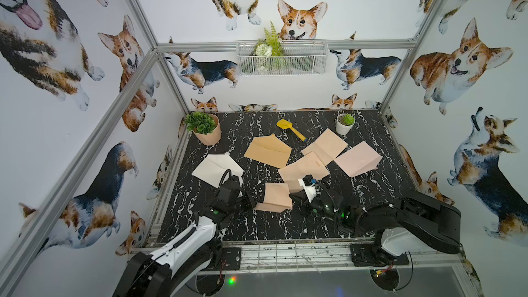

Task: Take the letter paper out of the envelope
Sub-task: Unfold the letter paper at the center of the board.

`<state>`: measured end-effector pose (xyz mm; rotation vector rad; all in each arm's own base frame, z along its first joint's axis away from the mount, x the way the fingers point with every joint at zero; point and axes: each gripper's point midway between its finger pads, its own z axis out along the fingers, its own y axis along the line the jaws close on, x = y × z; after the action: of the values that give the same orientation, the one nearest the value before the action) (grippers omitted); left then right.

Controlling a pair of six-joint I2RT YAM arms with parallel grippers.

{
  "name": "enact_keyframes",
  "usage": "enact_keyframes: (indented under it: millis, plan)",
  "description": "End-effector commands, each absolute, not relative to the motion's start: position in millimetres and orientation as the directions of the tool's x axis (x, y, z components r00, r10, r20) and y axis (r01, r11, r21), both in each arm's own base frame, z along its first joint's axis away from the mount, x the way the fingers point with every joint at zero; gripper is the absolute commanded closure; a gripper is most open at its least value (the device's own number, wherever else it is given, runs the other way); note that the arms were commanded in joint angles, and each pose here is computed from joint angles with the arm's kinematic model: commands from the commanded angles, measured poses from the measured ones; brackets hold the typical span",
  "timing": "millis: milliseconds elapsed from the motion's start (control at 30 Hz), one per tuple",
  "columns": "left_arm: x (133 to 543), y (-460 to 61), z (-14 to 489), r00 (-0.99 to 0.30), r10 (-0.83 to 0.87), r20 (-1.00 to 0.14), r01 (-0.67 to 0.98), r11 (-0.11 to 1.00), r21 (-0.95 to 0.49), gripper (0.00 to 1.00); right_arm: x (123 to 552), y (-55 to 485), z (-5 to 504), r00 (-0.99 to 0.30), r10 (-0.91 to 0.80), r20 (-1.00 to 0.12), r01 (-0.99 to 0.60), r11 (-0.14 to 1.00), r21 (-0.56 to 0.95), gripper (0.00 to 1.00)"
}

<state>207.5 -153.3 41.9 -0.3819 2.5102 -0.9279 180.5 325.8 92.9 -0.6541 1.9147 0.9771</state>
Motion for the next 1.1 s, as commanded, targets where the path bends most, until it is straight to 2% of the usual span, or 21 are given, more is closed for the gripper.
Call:
enact_keyframes:
  millis: [0, 367, 700, 1067]
  plan:
    - [207.8, -151.4, 42.8, -0.862, -0.404, -0.304, -0.112, 0.739, -0.664, 0.63, 182.3, 333.3, 108.9, -0.478, 0.003, -0.879, -0.752, 0.516, 0.410, 1.00]
    - [206.2, -163.8, 60.0, -0.872, -0.391, -0.294, -0.070, 0.694, -0.717, 0.63, 200.3, 331.1, 82.6, -0.454, -0.015, -0.891, -0.714, 0.604, 0.354, 1.00]
    - [186.0, -181.1, 64.8, -0.904, -0.332, -0.270, -0.021, 0.665, -0.746, 0.66, 221.6, 340.5, 81.1, -0.386, -0.071, -0.920, -0.710, 0.660, 0.247, 1.00]
    - [169.6, -202.3, 62.0, -0.918, -0.283, -0.280, 0.021, 0.667, -0.745, 0.67, 231.1, 338.8, 70.1, -0.384, -0.084, -0.920, -0.685, 0.694, 0.222, 1.00]
